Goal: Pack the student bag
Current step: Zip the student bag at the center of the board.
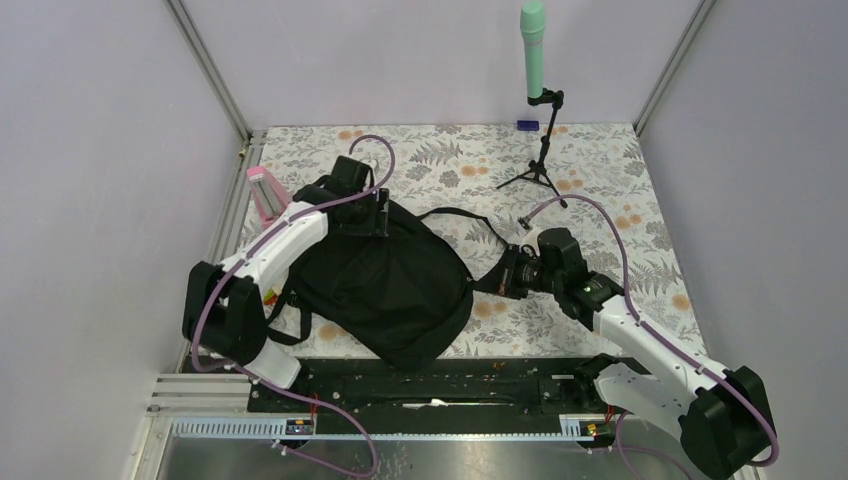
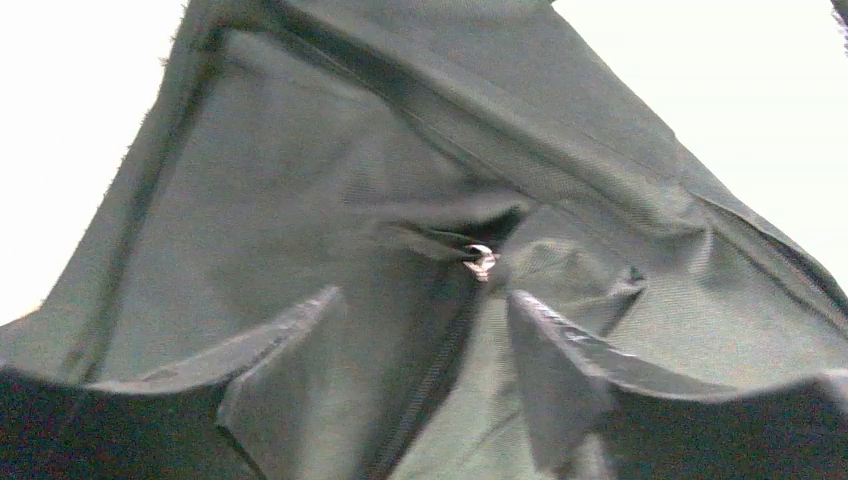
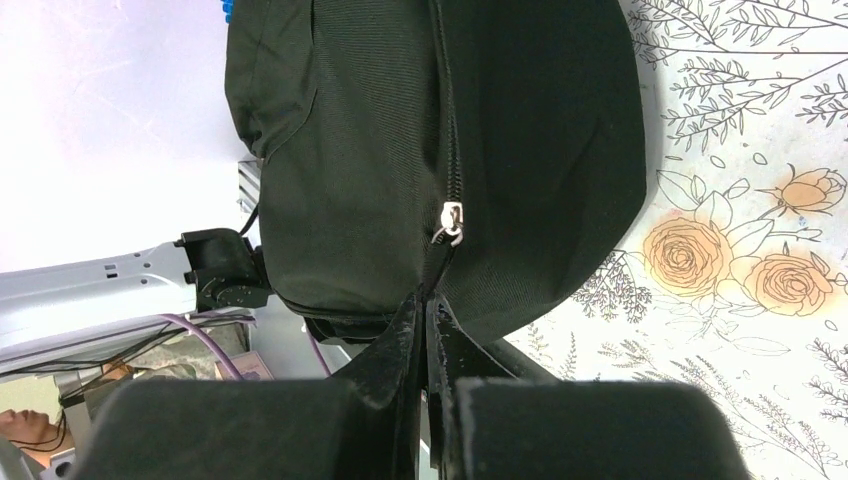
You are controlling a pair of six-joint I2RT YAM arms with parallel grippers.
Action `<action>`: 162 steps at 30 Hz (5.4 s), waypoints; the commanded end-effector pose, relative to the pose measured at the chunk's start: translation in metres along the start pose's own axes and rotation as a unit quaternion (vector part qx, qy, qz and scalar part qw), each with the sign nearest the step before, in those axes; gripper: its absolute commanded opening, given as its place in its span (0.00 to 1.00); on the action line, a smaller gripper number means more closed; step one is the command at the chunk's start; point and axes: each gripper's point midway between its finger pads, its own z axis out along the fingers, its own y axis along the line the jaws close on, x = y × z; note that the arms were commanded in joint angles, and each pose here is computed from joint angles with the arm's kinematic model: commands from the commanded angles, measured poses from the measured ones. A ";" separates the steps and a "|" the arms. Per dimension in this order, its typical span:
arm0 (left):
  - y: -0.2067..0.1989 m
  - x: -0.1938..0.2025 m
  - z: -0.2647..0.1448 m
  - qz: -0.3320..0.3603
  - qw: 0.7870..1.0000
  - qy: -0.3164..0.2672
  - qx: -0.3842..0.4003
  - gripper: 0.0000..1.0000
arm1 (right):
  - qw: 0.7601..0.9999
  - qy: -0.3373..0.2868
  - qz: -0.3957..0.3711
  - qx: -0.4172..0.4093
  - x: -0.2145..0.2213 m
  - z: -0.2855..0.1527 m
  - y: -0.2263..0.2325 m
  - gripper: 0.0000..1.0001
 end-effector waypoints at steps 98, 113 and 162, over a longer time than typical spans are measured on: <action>-0.140 -0.082 0.002 0.325 0.867 -0.123 0.357 0.75 | 0.993 -0.051 -0.080 0.073 -0.114 0.053 0.002 0.00; -0.143 -0.077 0.047 0.339 0.865 -0.099 0.356 0.76 | 0.994 -0.055 -0.068 0.058 -0.118 0.048 0.010 0.00; -0.029 -0.174 0.045 0.071 0.969 -0.225 0.076 0.00 | 0.994 -0.084 0.004 0.067 -0.088 0.021 -0.016 0.00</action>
